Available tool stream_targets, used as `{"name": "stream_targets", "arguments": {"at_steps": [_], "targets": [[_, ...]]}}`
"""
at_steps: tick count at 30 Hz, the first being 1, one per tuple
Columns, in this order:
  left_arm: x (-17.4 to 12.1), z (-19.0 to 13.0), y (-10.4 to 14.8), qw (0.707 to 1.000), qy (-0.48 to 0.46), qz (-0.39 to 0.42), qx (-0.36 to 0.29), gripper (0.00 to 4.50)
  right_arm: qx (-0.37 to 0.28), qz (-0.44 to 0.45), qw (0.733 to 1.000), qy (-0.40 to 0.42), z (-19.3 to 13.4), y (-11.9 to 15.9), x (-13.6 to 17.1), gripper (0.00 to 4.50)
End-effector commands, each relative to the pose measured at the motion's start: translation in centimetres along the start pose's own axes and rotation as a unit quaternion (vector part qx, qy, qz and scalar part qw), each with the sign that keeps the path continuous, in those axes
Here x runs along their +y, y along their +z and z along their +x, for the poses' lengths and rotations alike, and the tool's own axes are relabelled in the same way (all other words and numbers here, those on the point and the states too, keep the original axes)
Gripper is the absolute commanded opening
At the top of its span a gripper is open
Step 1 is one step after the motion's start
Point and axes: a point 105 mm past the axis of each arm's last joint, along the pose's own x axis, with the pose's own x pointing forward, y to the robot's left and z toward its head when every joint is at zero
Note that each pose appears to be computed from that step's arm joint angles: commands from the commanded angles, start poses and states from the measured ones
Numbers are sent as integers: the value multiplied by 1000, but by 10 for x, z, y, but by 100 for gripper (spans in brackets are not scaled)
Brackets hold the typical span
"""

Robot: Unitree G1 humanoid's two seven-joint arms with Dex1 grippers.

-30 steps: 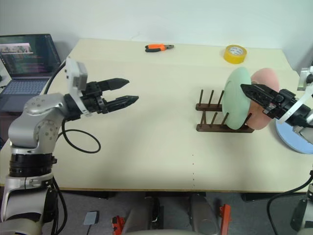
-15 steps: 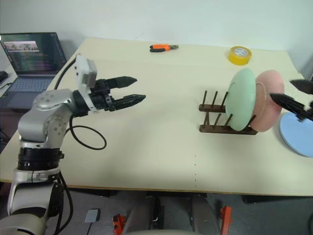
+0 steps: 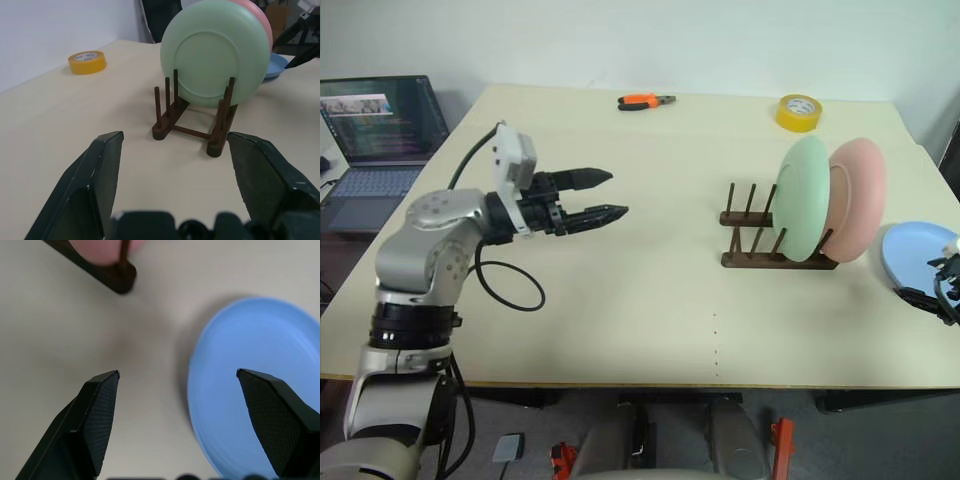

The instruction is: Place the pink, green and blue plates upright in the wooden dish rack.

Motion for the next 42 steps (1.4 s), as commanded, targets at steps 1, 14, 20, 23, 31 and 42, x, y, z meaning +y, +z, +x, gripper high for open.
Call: {"name": "stream_targets", "arguments": {"at_steps": [1, 14, 20, 23, 31, 42], "targets": [[-3, -5, 13, 1000, 8, 21, -13, 364, 16, -17, 1000, -15, 7, -6, -10, 407], [-10, -11, 12, 1000, 16, 17, -1, 364, 59, -18, 998, -5, 44, -28, -16, 370], [-10, -14, 13, 1000, 21, 18, 2, 364, 61, -12, 998, -4, 48, -32, -15, 173], [-9, -13, 14, 1000, 21, 19, 2, 364, 53, -11, 998, -17, 45, -29, -19, 69], [-6, -6, 15, 1000, 15, 23, -5, 364, 11, 13, 998, -68, 18, -15, -34, 3], [-33, 18, 42, 994, -77, 55, -53, 364, -55, 49, 985, -156, -42, 8, -42, 3]]}}
